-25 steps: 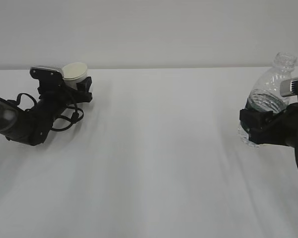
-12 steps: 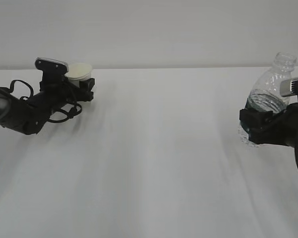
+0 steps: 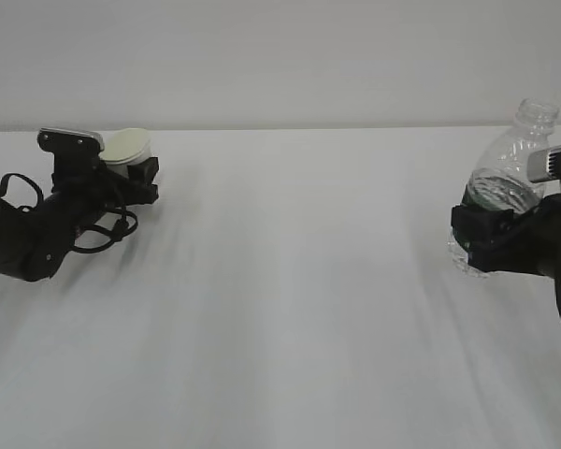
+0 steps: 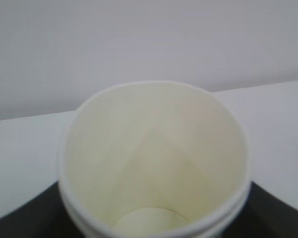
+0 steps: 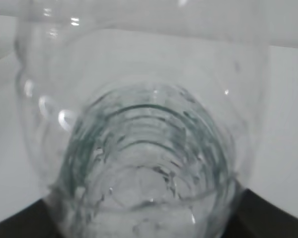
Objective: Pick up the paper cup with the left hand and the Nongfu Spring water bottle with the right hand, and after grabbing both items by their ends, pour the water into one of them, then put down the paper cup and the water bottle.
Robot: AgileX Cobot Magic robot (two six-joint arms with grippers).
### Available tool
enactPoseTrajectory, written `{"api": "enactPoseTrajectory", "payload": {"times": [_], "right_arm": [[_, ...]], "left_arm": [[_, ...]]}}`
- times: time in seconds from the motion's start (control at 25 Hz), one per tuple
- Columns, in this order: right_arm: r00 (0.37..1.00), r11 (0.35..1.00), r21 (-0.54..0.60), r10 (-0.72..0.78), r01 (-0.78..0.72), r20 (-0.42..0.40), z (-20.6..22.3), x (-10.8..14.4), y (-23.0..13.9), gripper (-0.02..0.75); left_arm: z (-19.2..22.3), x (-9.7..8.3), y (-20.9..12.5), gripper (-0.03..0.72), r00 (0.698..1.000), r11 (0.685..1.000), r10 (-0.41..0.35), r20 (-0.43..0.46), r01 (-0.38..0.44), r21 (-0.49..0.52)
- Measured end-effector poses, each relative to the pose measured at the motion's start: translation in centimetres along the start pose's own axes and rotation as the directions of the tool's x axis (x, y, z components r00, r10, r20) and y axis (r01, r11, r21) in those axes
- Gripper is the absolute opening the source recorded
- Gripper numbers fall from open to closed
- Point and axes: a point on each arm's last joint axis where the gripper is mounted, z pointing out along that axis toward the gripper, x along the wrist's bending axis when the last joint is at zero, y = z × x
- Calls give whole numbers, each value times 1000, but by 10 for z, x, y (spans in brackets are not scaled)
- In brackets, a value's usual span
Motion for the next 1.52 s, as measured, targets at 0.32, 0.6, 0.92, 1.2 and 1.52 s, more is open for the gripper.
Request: {"api": "enactPoseTrajectory", "payload": {"times": [0.32,0.6,0.92,1.2,1.52], "right_arm": [[1000,1000,0,0,0,0,0,0,0,410],[1000,1000,0,0,0,0,0,0,0,410],[1000,1000,0,0,0,0,0,0,0,410],[1000,1000,0,0,0,0,0,0,0,410],[1000,1000,0,2,-2,0,0,0,0,410]], "left_arm": [[-21,-4,5,493,1000,1000,8,24,-9,18],[-41,-11,24,493,996,999,36,76,-36,1],[-65,-28,25,492,975,999,15,220,-26,47],[-83,-39,14,479,946,997,-23,323,-4,82],[-89,-73,10,474,878,993,-39,477,-20,118]]}}
